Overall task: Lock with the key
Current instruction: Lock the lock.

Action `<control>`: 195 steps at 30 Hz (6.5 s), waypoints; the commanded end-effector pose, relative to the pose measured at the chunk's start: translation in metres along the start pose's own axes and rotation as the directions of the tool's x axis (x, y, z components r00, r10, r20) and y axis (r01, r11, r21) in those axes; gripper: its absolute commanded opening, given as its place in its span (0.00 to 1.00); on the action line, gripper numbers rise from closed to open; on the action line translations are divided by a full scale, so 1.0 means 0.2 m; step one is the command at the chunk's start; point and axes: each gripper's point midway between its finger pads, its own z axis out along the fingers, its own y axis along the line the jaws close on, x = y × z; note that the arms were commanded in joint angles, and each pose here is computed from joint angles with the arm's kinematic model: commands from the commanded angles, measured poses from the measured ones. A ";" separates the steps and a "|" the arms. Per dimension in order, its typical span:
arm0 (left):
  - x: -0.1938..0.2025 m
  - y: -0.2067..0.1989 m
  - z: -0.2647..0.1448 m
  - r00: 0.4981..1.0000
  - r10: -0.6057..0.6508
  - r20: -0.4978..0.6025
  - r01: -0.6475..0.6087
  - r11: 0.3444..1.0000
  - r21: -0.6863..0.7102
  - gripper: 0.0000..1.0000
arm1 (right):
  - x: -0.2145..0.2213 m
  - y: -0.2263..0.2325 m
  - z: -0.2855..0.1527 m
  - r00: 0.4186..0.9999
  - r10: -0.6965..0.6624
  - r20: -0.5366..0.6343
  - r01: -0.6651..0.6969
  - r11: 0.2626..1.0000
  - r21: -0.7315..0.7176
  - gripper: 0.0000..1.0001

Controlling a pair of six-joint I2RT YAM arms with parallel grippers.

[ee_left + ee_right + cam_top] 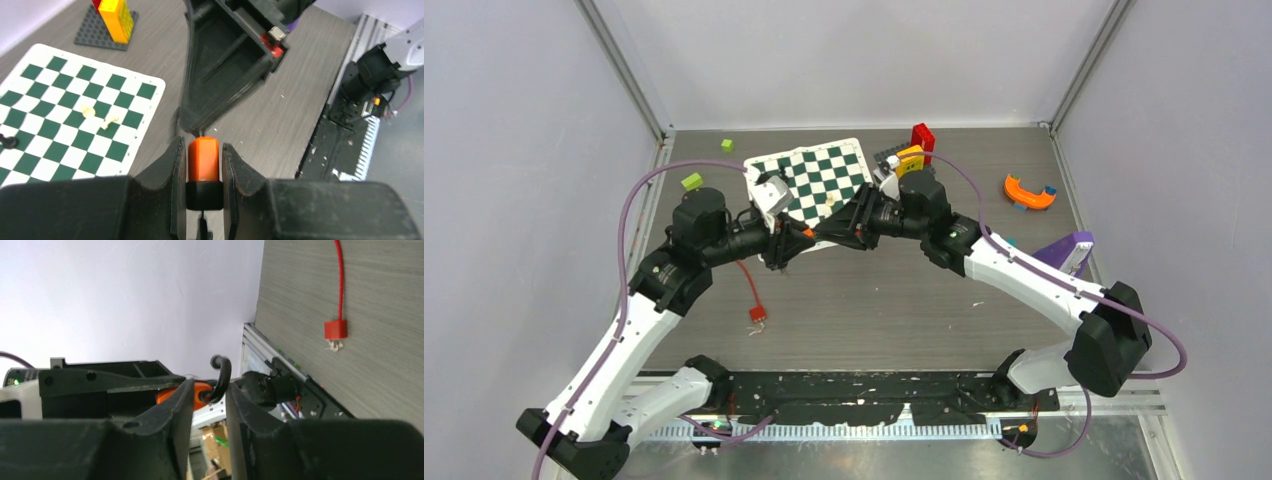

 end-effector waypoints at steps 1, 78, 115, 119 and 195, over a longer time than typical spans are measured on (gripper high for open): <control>-0.12 -0.04 -0.03 0.994 0.054 0.095 -0.056 0.998 0.021 0.00 | -0.02 0.20 -0.04 0.999 -0.031 0.010 0.032 0.993 -0.117 0.18; -0.53 -0.21 0.04 0.805 -0.377 0.458 0.250 0.916 0.314 0.35 | -0.13 0.75 -0.51 0.864 -0.300 0.404 0.447 0.826 -0.344 0.05; -0.47 -0.02 -0.03 0.957 -0.274 0.096 0.260 0.956 0.134 0.00 | -0.24 0.51 -0.59 0.339 -0.793 0.507 0.936 0.339 -0.095 0.89; -0.48 -0.07 -0.04 0.980 -0.194 0.039 0.180 0.955 0.237 0.00 | -0.20 0.60 -0.61 0.195 -0.826 0.528 0.980 0.145 -0.136 0.83; -0.53 -0.32 0.04 0.937 -0.251 0.245 0.103 0.865 0.491 0.00 | 0.27 0.62 -0.31 0.466 -0.793 0.393 0.850 0.279 -0.446 0.05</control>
